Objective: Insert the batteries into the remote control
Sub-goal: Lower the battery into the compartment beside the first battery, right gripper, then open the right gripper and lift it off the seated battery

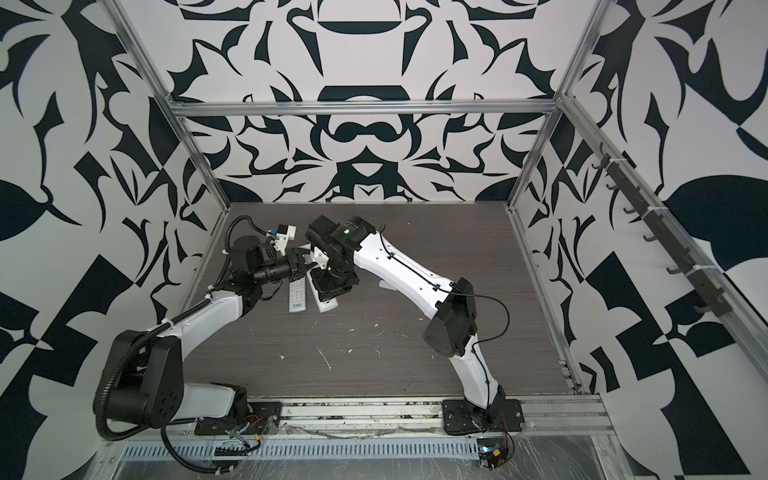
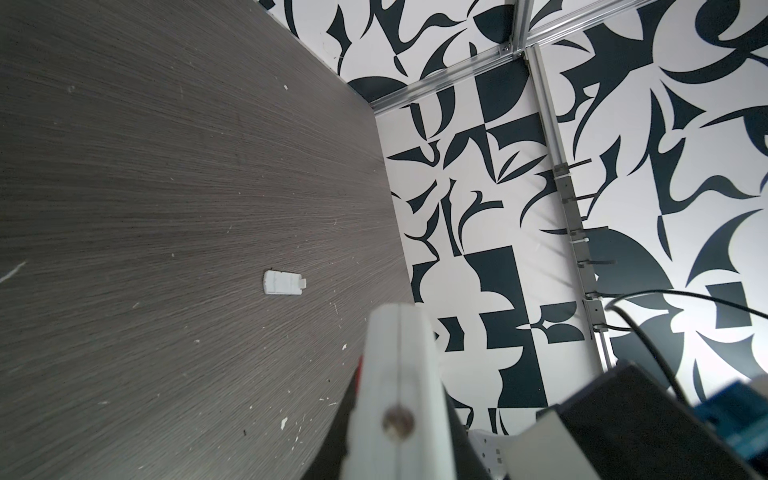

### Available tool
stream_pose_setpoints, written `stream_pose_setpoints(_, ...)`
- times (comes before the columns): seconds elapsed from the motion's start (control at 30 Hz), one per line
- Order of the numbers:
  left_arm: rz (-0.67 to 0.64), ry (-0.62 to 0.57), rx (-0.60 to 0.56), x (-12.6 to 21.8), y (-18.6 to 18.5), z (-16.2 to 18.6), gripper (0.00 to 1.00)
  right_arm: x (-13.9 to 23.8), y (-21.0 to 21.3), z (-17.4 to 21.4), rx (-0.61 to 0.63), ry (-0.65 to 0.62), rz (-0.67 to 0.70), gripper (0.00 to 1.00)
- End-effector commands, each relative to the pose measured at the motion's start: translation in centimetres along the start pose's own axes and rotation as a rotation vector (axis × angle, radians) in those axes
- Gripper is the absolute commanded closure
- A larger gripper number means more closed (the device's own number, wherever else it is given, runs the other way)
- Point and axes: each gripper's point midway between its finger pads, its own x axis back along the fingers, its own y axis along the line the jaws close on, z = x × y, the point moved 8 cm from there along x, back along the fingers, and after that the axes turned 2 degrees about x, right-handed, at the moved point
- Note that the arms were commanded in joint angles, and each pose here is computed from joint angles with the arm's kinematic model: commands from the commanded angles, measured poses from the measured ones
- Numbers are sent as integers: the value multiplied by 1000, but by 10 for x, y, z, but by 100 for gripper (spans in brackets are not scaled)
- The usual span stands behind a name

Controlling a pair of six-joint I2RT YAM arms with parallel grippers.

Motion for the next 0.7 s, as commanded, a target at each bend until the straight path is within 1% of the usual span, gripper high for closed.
stream_pose_setpoints(0.0,56,11,-10,-2,-5,-1,100,15,2,2,22,-23,32,66)
stream_pose_setpoints(0.23,76,17,-1,-5,-6,-4,100,29,2,4,43,-37,85,57)
stream_pose_setpoints(0.47,80,28,8,-7,-4,-5,100,45,8,5,86,-63,89,54)
stream_pose_setpoints(0.53,83,34,12,-7,-5,-5,100,56,15,8,143,-98,98,53)
stream_pose_setpoints(0.57,87,38,13,-7,-5,-5,100,64,20,11,195,-116,92,53)
stream_pose_setpoints(0.67,103,59,11,-7,-11,-5,100,85,36,27,415,-175,97,54)
